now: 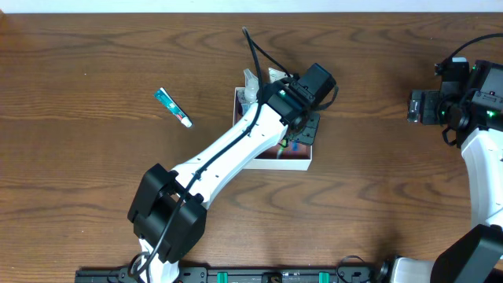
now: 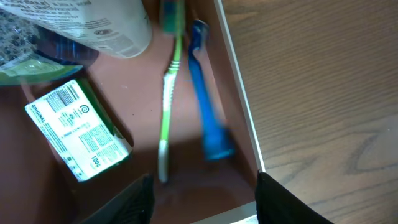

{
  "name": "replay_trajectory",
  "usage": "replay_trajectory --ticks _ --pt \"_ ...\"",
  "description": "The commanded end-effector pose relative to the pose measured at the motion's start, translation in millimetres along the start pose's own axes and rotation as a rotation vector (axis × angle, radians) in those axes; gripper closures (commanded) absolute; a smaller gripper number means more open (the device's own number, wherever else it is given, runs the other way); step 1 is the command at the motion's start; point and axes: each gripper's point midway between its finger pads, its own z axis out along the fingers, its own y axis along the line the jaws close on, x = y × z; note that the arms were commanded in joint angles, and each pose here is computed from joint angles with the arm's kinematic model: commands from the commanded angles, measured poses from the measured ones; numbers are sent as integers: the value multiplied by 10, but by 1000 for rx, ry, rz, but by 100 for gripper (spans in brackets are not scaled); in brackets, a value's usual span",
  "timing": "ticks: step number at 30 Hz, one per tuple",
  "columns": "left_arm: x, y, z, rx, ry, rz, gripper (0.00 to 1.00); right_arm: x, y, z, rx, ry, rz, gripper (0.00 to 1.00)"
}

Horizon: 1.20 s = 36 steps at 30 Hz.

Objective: Pack container
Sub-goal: 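Carry the razor into the box beside the toothbrush and release, then withdraw the left gripper toward the toothpaste tube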

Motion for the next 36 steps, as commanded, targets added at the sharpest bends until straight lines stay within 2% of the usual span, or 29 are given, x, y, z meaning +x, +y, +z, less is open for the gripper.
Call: replay_trajectory --ticks 1,7,12,17,21,29,36 --pt "-1 46 1 -14 -2 -9 47 -24 38 4 -11 -4 -18 1" --pt "-43 20 -179 2 -27 -2 47 -24 38 4 -12 -4 -18 1" --pt "-82 52 -668 20 -105 -3 47 -24 38 4 -11 -4 -18 1" --pt "-151 459 -1230 -81 -240 -87 47 -24 38 4 -11 -4 -18 1" --pt "-308 987 -1519 -209 -356 -223 47 -24 38 4 -11 -4 -18 1" --pt "-506 2062 -1468 -338 -390 -564 47 -24 38 4 -11 -4 -18 1" --pt "-636 2610 -1007 -325 -323 -695 47 -24 38 4 -11 -4 -18 1"
